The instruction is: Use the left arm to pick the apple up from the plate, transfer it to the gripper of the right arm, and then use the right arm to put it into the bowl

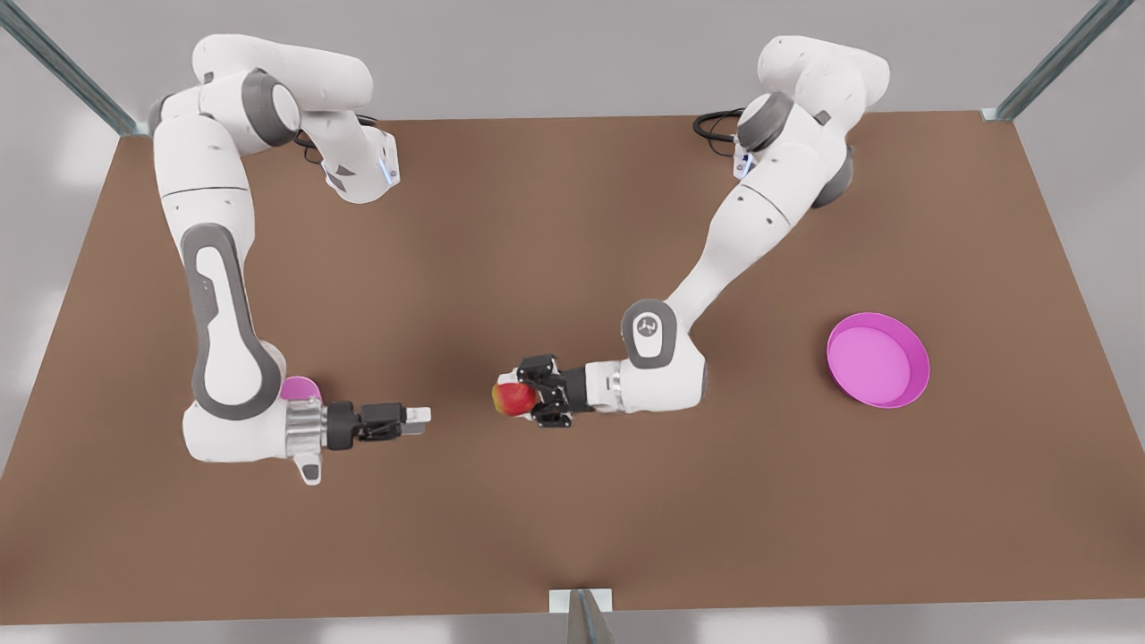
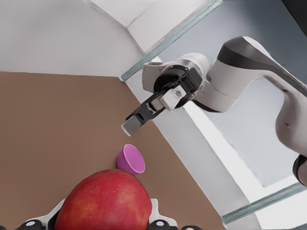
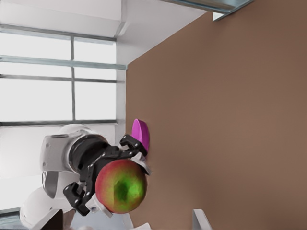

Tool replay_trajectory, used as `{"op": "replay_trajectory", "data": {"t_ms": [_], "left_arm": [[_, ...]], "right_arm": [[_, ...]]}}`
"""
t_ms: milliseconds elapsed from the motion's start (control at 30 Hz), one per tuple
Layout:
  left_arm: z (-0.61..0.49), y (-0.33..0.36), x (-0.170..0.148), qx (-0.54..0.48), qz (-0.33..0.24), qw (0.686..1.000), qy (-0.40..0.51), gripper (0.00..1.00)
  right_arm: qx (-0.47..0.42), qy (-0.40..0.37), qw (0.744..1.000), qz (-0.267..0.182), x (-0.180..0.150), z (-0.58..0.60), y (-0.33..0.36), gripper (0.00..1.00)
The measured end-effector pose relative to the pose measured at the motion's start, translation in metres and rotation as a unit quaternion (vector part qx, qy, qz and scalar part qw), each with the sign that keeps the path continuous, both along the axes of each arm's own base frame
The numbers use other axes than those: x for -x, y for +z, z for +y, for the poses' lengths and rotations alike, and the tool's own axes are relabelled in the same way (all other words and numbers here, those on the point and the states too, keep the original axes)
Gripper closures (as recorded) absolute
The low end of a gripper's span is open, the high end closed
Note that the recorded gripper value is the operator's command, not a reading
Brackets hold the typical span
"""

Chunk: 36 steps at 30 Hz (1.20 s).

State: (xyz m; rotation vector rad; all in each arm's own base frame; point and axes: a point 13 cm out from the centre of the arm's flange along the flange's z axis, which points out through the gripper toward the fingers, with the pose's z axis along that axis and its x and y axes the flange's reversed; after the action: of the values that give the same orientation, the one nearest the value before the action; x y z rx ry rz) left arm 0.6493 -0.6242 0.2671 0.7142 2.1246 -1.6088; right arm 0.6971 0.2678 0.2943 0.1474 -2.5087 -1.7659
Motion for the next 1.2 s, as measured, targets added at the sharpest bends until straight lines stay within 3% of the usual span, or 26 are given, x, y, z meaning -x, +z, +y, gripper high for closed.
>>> {"op": "replay_trajectory", "data": {"t_ms": [400,533,833,1000,1200], "left_arm": [[-0.036,-0.023,-0.014,-0.008,-0.188,0.982,0.033,0.23],[-0.033,-0.025,-0.020,-0.019,-0.228,0.973,0.037,0.23],[-0.032,-0.027,-0.023,-0.034,-0.290,0.956,0.031,0.23],[-0.032,-0.026,-0.023,-0.038,-0.313,0.949,0.028,0.23],[-0.034,-0.026,-0.022,-0.042,-0.332,0.942,0.023,0.23]], "right_arm": [[-0.034,0.042,0.996,-0.071,0.018,0.032,-0.032,0.00],[-0.074,0.022,0.996,-0.054,0.018,0.035,-0.057,0.00],[-0.154,0.000,0.987,-0.044,0.020,0.069,-0.054,0.00],[-0.169,0.006,0.984,-0.055,0.002,0.064,-0.053,0.00],[-0.167,0.045,0.984,-0.030,0.024,0.089,-0.050,0.00]]}}
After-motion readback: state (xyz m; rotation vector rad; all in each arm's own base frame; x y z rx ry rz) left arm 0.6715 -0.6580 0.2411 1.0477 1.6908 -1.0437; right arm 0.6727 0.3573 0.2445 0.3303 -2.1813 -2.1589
